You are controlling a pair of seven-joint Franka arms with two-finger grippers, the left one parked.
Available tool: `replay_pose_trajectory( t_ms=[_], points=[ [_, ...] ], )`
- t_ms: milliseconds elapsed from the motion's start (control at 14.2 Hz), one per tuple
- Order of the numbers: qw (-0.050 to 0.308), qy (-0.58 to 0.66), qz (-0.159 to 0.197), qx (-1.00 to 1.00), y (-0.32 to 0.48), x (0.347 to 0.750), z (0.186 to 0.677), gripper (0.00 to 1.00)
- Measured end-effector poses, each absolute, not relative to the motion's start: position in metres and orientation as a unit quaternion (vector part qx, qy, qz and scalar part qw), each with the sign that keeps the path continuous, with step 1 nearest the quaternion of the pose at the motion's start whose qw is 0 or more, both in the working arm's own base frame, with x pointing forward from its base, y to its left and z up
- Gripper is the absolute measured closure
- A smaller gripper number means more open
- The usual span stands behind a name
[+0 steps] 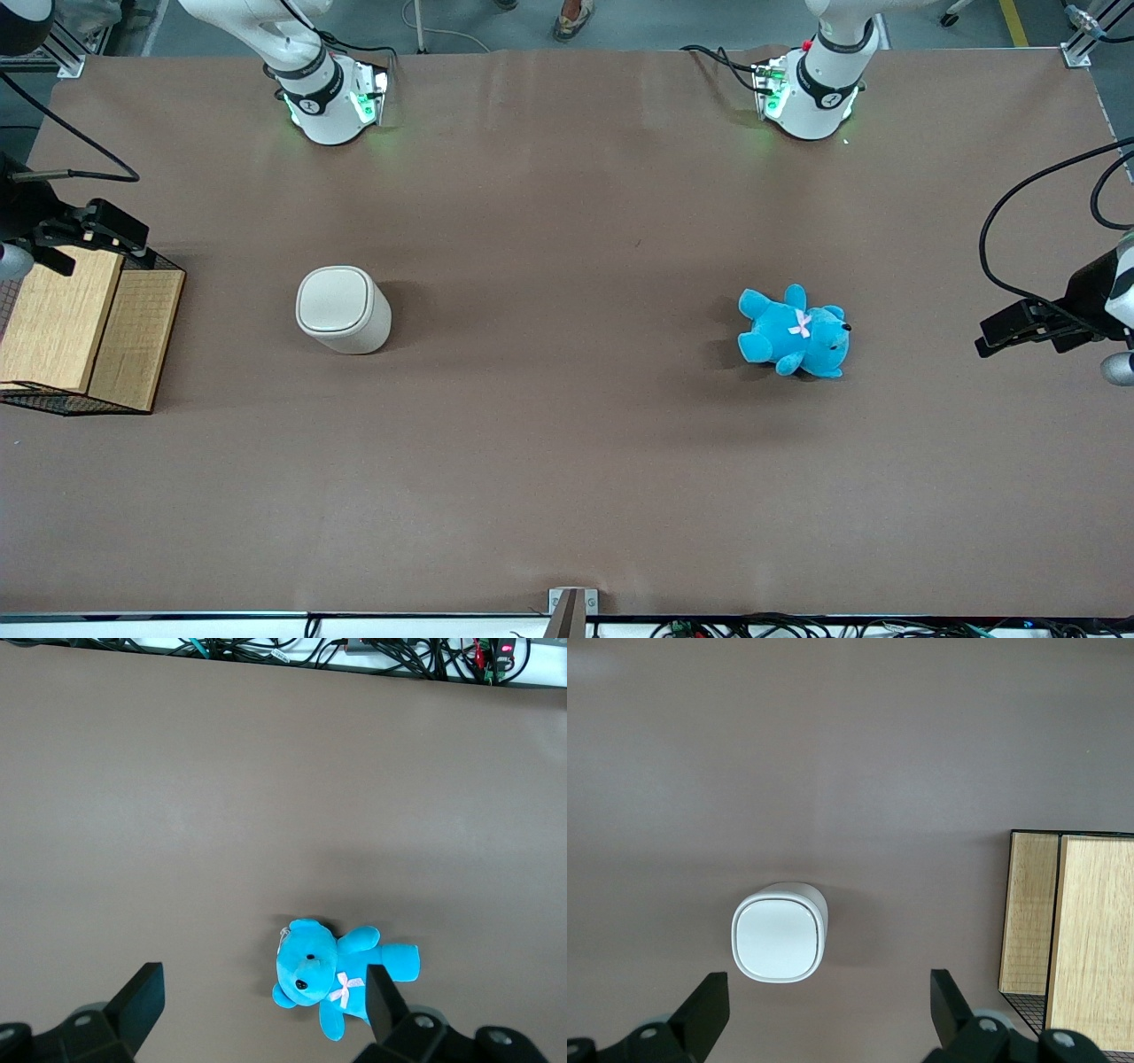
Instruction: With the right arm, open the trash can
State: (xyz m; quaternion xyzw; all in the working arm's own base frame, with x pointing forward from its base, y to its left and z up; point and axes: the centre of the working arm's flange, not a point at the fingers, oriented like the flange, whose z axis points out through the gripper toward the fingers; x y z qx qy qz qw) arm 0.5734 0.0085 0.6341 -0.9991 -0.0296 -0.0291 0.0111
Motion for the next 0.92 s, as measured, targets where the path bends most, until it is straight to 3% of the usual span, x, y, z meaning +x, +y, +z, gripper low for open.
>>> replay_pose_trajectory(
  t_ms=[493,704,915],
  points=[
    [0.011,-0.029,-0.029,-0.999,0.008,0.573,0.633,0.00],
    [0.011,-0.028,-0.013,-0.999,0.007,0.573,0.619,0.32],
    [0.012,-0.031,0.027,-0.999,0.010,0.571,0.580,0.63]
  ],
)
